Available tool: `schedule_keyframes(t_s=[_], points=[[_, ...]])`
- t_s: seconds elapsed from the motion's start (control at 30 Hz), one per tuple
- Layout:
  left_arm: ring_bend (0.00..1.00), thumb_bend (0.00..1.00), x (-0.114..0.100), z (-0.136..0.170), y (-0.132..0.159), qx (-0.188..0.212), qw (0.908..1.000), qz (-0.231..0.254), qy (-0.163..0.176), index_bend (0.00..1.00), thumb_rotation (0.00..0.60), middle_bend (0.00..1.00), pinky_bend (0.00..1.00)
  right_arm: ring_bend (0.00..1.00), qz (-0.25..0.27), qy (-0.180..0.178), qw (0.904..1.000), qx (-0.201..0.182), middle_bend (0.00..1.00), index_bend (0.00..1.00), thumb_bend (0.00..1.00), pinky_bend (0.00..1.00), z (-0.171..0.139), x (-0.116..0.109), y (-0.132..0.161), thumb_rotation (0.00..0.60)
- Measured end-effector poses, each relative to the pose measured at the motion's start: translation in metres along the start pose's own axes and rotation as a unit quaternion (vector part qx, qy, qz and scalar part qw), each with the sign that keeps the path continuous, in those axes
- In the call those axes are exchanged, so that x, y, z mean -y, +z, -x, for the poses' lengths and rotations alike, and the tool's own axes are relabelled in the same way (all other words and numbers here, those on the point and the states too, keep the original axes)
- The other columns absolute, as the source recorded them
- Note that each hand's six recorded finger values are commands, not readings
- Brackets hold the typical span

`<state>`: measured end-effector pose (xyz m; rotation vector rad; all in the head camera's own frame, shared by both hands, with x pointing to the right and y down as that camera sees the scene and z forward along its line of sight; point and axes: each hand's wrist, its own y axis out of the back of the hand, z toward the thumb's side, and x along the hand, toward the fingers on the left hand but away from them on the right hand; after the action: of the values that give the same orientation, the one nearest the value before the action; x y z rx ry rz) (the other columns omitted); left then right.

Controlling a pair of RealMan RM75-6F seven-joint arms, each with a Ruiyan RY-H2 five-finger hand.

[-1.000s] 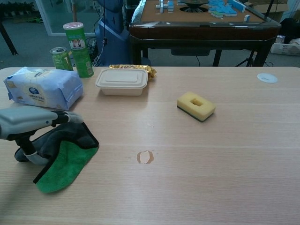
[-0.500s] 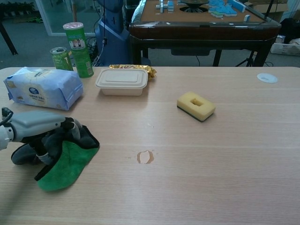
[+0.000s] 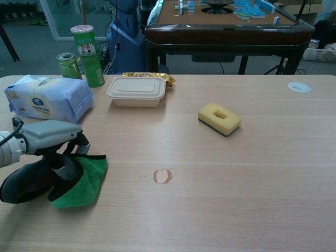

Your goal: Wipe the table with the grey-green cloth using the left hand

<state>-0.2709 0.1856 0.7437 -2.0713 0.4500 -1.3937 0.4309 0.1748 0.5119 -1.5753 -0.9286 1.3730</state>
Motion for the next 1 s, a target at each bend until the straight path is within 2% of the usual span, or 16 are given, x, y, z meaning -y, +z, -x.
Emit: schedule_keyframes(t_s=[0.1, 0.23, 0.5, 0.73, 0.9, 1.0], points=[[0.66, 0.14, -0.012, -0.002, 0.004, 0.008, 0.9996, 0.024, 0.012, 0.70, 0.600, 0.68, 0.89, 0.22, 0.000, 0.000, 1.0000, -0.002, 0.33, 0.36, 0.24, 0.25, 0.001, 0.000, 0.001, 0.600], [0.66, 0.14, -0.035, -0.012, 0.015, 0.027, 0.9984, 0.033, 0.039, 0.69, 0.600, 0.68, 0.89, 0.22, -0.001, -0.001, 1.0000, -0.003, 0.33, 0.36, 0.24, 0.25, 0.001, -0.001, 0.002, 0.600], [0.66, 0.14, -0.052, -0.035, 0.045, 0.063, 0.9954, 0.045, 0.056, 0.67, 0.600, 0.68, 0.89, 0.22, -0.005, -0.001, 1.0000, -0.001, 0.33, 0.36, 0.24, 0.25, 0.000, -0.003, 0.002, 0.600], [0.66, 0.14, -0.051, -0.045, 0.092, 0.132, 0.9897, 0.030, 0.047, 0.67, 0.600, 0.68, 0.89, 0.22, -0.007, 0.003, 1.0000, 0.001, 0.33, 0.36, 0.24, 0.25, 0.001, -0.002, 0.002, 0.600], [0.65, 0.14, -0.041, -0.053, 0.135, 0.186, 0.9821, 0.014, 0.029, 0.67, 0.600, 0.68, 0.89, 0.22, -0.008, 0.006, 0.9999, 0.000, 0.33, 0.36, 0.24, 0.25, 0.003, -0.001, 0.003, 0.600], [0.65, 0.14, -0.034, -0.059, 0.149, 0.200, 0.9796, -0.003, 0.021, 0.67, 0.600, 0.68, 0.89, 0.22, -0.009, 0.006, 0.9999, 0.003, 0.33, 0.36, 0.24, 0.25, 0.002, -0.002, 0.002, 0.600]])
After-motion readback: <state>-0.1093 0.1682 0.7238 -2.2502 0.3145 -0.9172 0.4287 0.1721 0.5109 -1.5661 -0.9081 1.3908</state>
